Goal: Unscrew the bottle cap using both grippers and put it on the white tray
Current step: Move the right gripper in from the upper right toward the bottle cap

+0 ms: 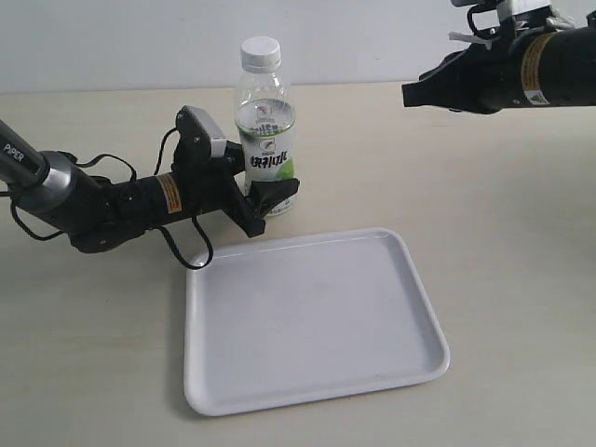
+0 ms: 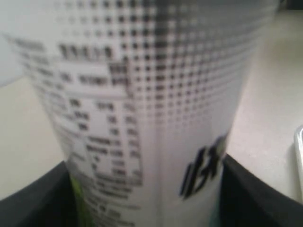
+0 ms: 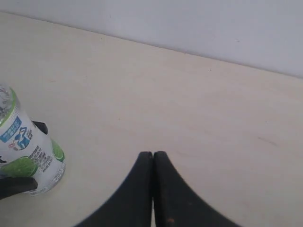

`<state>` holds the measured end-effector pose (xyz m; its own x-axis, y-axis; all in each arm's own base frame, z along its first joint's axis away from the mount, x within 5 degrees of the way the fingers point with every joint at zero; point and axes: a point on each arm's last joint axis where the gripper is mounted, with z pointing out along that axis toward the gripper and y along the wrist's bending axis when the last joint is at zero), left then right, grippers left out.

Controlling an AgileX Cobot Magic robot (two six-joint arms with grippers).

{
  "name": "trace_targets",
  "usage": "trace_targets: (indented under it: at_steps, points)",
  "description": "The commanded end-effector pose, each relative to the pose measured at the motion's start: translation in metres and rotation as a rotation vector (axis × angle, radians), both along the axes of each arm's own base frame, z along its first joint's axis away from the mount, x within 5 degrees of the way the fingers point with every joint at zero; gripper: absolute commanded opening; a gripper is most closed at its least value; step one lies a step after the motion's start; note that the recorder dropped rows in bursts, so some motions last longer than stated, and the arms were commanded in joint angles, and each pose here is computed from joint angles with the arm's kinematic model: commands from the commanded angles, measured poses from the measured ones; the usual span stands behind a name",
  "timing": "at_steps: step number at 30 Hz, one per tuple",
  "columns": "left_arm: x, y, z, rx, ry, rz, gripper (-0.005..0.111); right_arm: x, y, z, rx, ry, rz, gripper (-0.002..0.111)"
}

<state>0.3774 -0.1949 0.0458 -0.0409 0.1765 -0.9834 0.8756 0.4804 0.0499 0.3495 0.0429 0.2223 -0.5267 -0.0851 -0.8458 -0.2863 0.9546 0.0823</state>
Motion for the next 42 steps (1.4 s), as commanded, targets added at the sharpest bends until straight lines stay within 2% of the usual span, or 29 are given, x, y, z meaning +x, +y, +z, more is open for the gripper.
trace_targets:
  at_steps: [1, 3, 7, 8, 9, 12, 14, 16, 20, 24, 31, 39, 42]
  points:
    - [0.0, -0.004, 0.006, -0.018, -0.026, -0.021, 0.0, 0.015, -0.002, 0.006, -0.221, -0.058, 0.129, 0.0]
    - [0.0, -0.004, 0.006, -0.017, -0.026, -0.022, 0.0, 0.02, -0.007, 0.011, -0.323, -0.084, 0.121, 0.0]
    - [0.0, -0.004, 0.006, -0.018, -0.026, -0.021, 0.0, 0.024, -0.023, 0.015, -0.513, -0.082, -0.077, 0.0]
    - [0.0, -0.004, 0.006, -0.018, -0.026, -0.021, 0.0, 0.023, -0.02, 0.016, -0.638, -0.088, -0.086, 0.0]
    - [0.0, -0.004, 0.006, -0.018, -0.026, -0.021, 0.0, 0.022, -0.018, 0.017, -0.7, -0.087, -0.095, 0.0]
    - [0.0, -0.004, 0.006, -0.018, -0.026, -0.021, 0.0, 0.021, -0.014, 0.006, -0.922, -0.013, -0.243, 0.0]
    - [0.0, -0.004, 0.006, -0.018, -0.026, -0.021, 0.0, 0.024, -0.015, -0.004, -0.949, 0.091, -0.269, 0.0]
    - [0.0, -0.004, 0.006, -0.018, -0.026, -0.021, 0.0, 0.029, -0.012, -0.014, -0.933, 0.199, -0.243, 0.0]
    - [0.0, -0.004, 0.006, -0.018, -0.026, -0.021, 0.0, 0.04, 0.001, -0.032, -0.788, 0.468, -0.171, 0.0]
    - [0.0, -0.004, 0.006, -0.018, -0.026, -0.021, 0.0, 0.049, 0.02, -0.029, -0.64, 0.569, -0.045, 0.0]
    - [0.0, -0.003, 0.005, -0.003, -0.018, -0.015, 0.0, 0.052, 0.045, -0.006, -0.414, 0.489, 0.111, 0.0]
    - [0.002, -0.004, 0.005, 0.003, -0.02, -0.016, 0.0, 0.045, 0.067, 0.023, -0.22, 0.366, 0.281, 0.0]
    - [0.002, -0.004, 0.006, 0.004, -0.023, -0.02, 0.0, 0.039, 0.069, 0.039, -0.169, 0.329, 0.287, 0.0]
